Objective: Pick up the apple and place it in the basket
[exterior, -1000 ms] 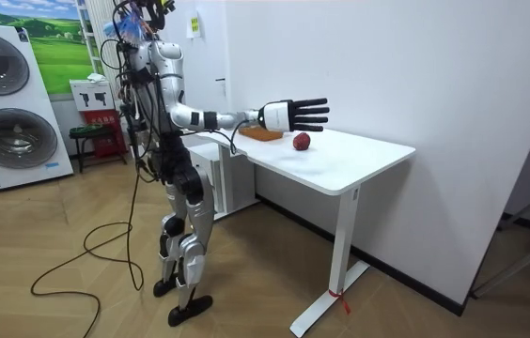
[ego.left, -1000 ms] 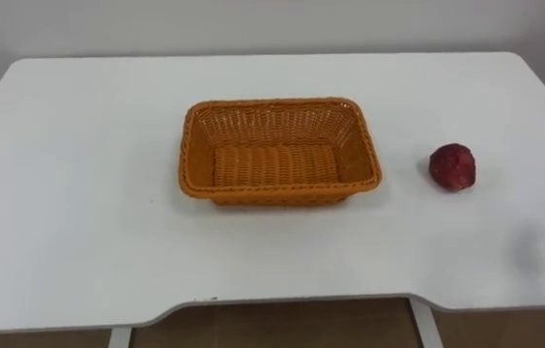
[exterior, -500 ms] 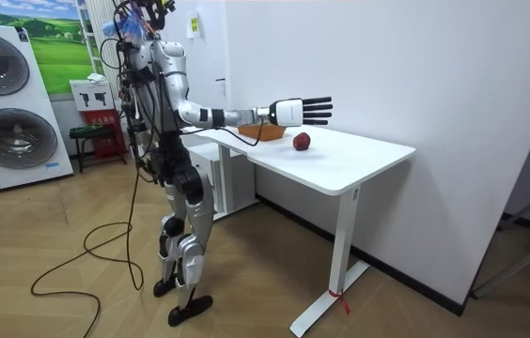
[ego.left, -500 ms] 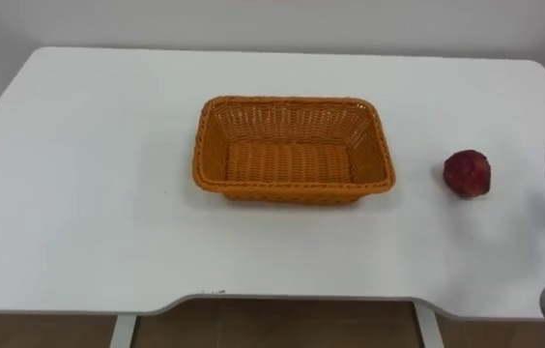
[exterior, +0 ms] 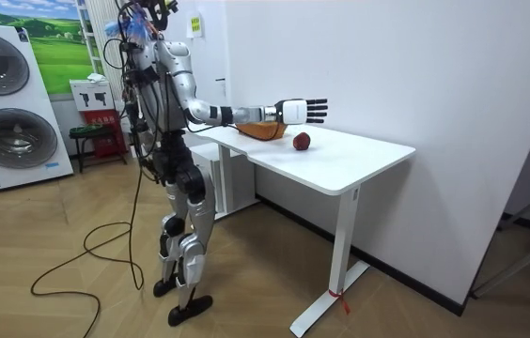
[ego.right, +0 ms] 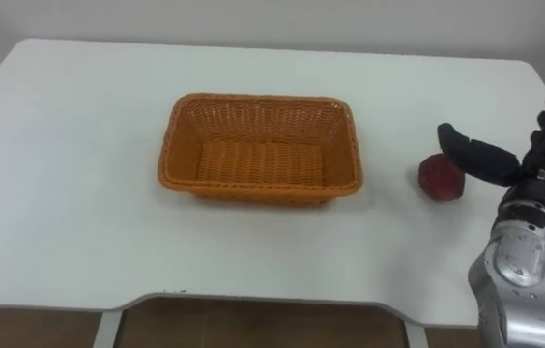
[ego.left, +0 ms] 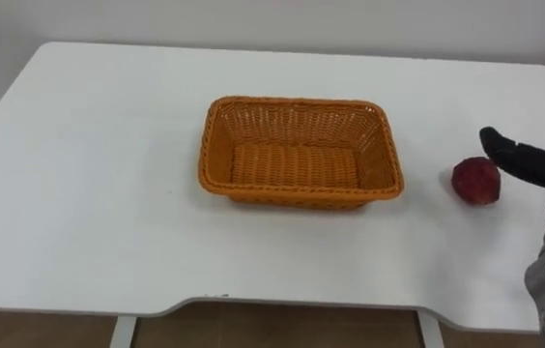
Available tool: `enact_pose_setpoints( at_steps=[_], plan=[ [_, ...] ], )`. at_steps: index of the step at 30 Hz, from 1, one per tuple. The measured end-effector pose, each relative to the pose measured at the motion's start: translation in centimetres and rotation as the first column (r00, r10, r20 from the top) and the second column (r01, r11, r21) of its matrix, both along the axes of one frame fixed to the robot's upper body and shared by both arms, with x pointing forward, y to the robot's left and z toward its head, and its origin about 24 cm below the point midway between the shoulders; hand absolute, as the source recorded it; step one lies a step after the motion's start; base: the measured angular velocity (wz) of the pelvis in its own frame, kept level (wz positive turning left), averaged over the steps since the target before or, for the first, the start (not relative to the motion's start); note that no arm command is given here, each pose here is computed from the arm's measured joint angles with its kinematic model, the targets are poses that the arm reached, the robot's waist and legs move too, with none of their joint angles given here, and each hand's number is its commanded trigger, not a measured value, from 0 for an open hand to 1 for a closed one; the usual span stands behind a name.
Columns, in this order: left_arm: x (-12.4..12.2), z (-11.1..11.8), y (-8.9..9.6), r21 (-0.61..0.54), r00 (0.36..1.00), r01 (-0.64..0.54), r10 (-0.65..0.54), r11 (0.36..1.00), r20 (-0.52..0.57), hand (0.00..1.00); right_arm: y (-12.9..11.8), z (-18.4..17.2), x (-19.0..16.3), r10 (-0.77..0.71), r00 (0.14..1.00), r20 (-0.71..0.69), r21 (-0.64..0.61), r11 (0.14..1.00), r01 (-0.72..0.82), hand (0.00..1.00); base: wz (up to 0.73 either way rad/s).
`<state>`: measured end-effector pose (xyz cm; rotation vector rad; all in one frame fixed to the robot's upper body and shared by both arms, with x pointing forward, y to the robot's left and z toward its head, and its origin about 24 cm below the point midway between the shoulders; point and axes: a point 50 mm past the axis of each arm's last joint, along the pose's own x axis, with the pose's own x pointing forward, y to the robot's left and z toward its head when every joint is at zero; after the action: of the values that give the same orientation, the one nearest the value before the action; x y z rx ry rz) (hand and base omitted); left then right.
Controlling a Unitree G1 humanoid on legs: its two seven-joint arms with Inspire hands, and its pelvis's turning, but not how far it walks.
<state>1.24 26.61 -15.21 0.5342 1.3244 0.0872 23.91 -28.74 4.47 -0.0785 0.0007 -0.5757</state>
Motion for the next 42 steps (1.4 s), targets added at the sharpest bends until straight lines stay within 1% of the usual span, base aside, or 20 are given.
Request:
enact_pose_setpoints(
  at_steps=[6, 7, 11, 15, 18, 25, 29, 36, 39, 42],
  plan=[
    [-0.3, 0.0, 0.0, -0.003, 1.000, -0.001, 0.001, 1.000, -0.008, 0.00, 0.6, -0.5, 0.2, 0.085, 0.996, -0.029, 0.003, 0.996, -0.085, 0.00, 0.01],
    [-0.4, 0.0, 0.0, -0.003, 1.000, -0.001, 0.001, 1.000, -0.009, 0.00, 0.6, -0.7, 0.2, 0.088, 0.995, -0.038, 0.003, 0.996, -0.087, 0.00, 0.07],
    [-0.4, -0.1, -0.1, -0.018, 0.999, 0.019, -0.020, 1.000, -0.027, 0.00, 0.2, -2.4, -0.2, 0.091, 0.985, -0.149, -0.008, 0.996, -0.093, 0.00, 0.09],
    [-0.7, -0.1, -0.1, -0.033, 0.999, 0.014, -0.016, 0.999, -0.051, 0.00, 0.1, -2.7, -0.2, 0.099, 0.981, -0.169, -0.005, 0.995, -0.102, 0.00, 0.01],
    [-0.7, -0.1, -0.1, -0.042, 0.998, 0.032, -0.035, 0.999, -0.060, 0.00, -0.1, -3.3, -0.3, 0.093, 0.976, -0.199, 0.000, 0.996, -0.094, 0.00, 0.07],
    [-0.7, -0.1, -0.1, -0.042, 0.998, 0.030, -0.033, 0.999, -0.059, 0.00, -0.9, -5.1, -0.2, 0.077, 0.957, -0.281, 0.029, 0.997, -0.072, 0.00, 0.01],
    [-0.7, -0.1, -0.1, -0.042, 0.998, 0.029, -0.032, 0.999, -0.060, 0.00, -1.4, -6.6, -1.0, 0.056, 0.936, -0.347, 0.044, 0.998, -0.044, 0.00, 0.04],
    [-0.7, -0.1, -0.1, -0.045, 0.998, 0.030, -0.032, 0.999, -0.062, 0.00, -1.6, -7.0, -1.2, 0.048, 0.929, -0.367, 0.046, 0.998, -0.034, 0.00, 0.01],
    [-0.8, -0.1, -0.2, -0.051, 0.997, 0.030, -0.033, 0.998, -0.065, 0.00, -1.6, -7.2, -1.4, 0.046, 0.921, -0.388, 0.019, 0.999, -0.042, 0.00, 0.01],
    [-0.9, -0.2, -0.2, -0.063, 0.997, 0.030, -0.034, 0.998, -0.072, 0.00, -1.7, -7.4, -1.5, 0.043, 0.916, -0.398, 0.019, 0.999, -0.039, 0.00, 0.00]
  ],
)
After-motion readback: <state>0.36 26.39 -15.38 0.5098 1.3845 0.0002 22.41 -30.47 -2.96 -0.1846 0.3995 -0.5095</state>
